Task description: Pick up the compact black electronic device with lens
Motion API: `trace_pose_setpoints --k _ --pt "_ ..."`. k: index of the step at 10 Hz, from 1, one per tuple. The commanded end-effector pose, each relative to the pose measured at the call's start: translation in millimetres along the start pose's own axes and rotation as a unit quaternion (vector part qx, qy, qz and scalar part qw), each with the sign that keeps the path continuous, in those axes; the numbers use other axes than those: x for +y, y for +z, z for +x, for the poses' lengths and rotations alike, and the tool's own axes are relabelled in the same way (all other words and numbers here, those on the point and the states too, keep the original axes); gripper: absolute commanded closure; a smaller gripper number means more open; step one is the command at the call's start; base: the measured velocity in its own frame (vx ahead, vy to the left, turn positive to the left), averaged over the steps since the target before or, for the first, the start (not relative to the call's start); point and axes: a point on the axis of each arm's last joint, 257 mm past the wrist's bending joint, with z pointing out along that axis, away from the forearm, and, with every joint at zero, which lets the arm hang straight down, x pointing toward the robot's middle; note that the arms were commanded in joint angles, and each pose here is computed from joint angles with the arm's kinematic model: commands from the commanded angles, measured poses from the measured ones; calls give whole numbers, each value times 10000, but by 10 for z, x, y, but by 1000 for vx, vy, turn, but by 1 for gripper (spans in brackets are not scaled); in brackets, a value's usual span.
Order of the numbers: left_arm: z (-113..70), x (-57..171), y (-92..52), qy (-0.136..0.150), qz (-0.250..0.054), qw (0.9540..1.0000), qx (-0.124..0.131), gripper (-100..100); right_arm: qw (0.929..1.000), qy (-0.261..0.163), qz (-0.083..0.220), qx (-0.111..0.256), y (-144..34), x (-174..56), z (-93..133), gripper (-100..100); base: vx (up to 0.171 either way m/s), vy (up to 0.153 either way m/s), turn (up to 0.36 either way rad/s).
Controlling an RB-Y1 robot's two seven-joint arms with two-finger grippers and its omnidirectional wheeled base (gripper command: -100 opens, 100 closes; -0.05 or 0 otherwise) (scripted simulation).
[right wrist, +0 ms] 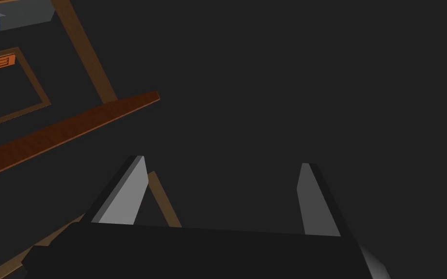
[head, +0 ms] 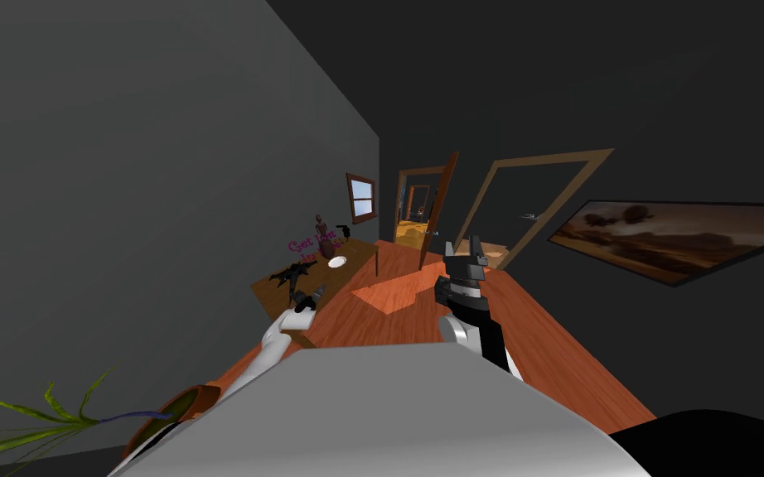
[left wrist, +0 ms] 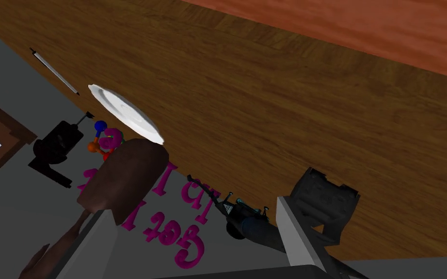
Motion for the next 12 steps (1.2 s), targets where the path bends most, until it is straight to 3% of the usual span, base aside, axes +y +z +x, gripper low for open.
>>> trace_pose_setpoints --k 1,4,7,8,10,12 --pt "-18 133 63 97 -291 9995 56 -100 10000 0 0 0 0 0 0 0 19 -42 -30" --pt "25 458 101 173 -737 9970 175 -100 10000 0 0 0 0 0 0 0 18 -49 -19" --pt "11 803 124 305 -1312 9904 314 -100 10000 0 0 0 0 0 0 0 31 -43 -25" --pt "-6 955 120 362 -1571 9862 377 -100 10000 0 0 0 0 0 0 0 35 -26 -18" --pt "-31 1093 107 415 -1808 9817 432 -100 10000 0 0 0 0 0 0 0 42 -24 -18" --pt "-105 1327 68 506 -2219 9724 516 -100 10000 0 0 0 0 0 0 0 38 -10 -17"
